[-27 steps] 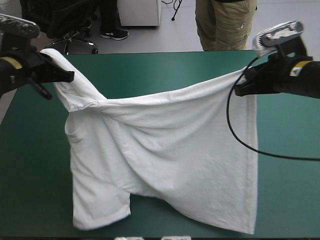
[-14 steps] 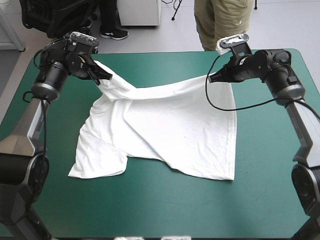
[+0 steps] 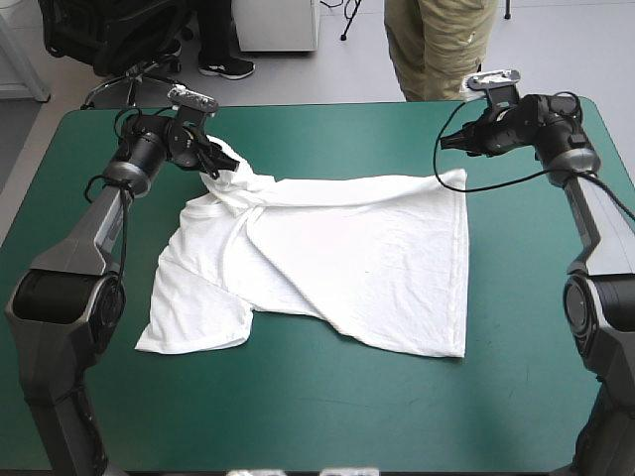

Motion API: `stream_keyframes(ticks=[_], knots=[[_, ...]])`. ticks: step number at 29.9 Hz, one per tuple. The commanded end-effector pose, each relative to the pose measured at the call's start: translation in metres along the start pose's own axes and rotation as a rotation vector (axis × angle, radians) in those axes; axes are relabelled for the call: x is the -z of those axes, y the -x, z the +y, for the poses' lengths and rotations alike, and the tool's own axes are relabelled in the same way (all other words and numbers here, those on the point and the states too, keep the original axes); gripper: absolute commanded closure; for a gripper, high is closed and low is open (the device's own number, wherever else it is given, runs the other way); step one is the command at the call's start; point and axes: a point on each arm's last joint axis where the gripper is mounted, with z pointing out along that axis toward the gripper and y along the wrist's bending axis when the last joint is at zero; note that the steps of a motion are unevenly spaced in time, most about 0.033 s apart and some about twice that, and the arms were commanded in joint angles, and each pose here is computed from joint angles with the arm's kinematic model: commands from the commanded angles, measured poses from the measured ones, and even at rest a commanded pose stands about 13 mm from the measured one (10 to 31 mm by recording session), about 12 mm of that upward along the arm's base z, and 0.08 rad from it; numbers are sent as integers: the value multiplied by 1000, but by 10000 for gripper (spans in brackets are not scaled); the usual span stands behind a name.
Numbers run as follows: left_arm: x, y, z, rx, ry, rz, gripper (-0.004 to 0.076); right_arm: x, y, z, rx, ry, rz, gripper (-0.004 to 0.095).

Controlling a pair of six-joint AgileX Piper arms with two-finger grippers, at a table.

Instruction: Fold the cloth

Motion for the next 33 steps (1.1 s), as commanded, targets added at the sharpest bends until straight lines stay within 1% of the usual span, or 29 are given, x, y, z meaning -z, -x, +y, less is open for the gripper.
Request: stream_keyframes(ticks=[1,4,8,12,16,19,20,22,24,28,33], knots=[[41,29,8,45,36,-197,209,35,25,-18,-26,-58,-192,404],[50,32,9,45,39,-190,213,47,30,-27,-38,-68,-197,404],[77,35,11,41,38,-138,213,69,37,-24,-17,-41,-121,405],[120,29,11,33,30,-84,218,106,45,-12,-16,44,-117,424],[171,17,10,31,42,-115,269,151,45,4,0,129,-143,463],[202,-4,6,44,48,-134,285,189,41,16,6,178,-154,480],[210,-13,4,49,48,-137,285,200,39,21,11,209,-157,491],[221,-31,0,57,48,-144,285,219,36,28,30,236,-186,503],[230,-51,-4,63,47,-144,285,238,30,33,41,241,-212,516],[239,-94,-11,111,76,-102,285,250,10,39,34,247,-184,517],[228,-145,-17,179,120,-7,285,249,-30,46,3,263,-145,517]])
